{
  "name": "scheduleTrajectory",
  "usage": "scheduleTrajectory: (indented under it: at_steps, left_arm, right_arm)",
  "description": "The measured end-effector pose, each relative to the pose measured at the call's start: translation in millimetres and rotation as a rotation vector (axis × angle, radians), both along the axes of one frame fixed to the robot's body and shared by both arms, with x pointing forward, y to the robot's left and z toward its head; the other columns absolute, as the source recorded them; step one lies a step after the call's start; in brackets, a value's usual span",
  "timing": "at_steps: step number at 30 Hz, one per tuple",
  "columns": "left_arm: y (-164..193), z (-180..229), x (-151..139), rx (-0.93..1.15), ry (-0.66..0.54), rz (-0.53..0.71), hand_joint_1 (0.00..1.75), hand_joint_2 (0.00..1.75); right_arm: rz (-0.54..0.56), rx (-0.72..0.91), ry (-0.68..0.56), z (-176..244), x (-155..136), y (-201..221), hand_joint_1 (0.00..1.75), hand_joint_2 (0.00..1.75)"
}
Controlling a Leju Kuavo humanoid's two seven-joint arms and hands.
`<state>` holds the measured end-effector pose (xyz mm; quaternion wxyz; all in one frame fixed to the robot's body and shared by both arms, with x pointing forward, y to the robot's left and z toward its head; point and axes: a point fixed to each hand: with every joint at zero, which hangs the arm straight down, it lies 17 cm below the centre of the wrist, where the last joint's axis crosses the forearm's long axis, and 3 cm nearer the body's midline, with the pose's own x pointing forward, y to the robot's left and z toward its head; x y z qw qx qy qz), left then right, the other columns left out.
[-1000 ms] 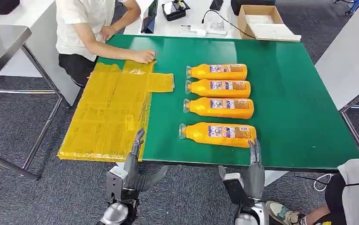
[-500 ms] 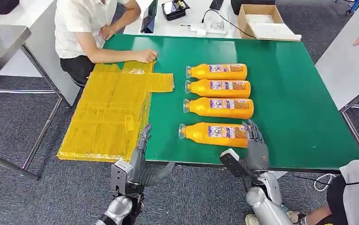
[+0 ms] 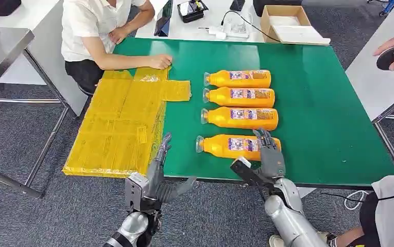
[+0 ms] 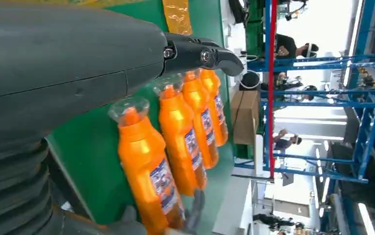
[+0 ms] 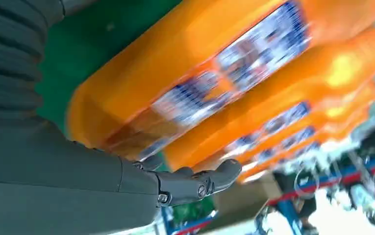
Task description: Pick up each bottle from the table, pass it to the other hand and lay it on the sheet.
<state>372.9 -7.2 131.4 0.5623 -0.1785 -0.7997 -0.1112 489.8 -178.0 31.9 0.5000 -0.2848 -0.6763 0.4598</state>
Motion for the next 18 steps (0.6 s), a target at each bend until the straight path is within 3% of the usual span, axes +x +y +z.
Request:
scheduleTrajectory:
  at_steps: [7,18]
  left_arm:
    - [0,-4,3,0.012,0.023,0.006,0.00,1.75]
    - [0,-7,3,0.009,0.041,0.003,0.00,1.75]
  right_arm:
    - [-0.077,-0.197,0.101,-20,17,-4,0.00,1.75]
    - [-0.105,-0.341,0.164,-31,28,-9,0.00,1.75]
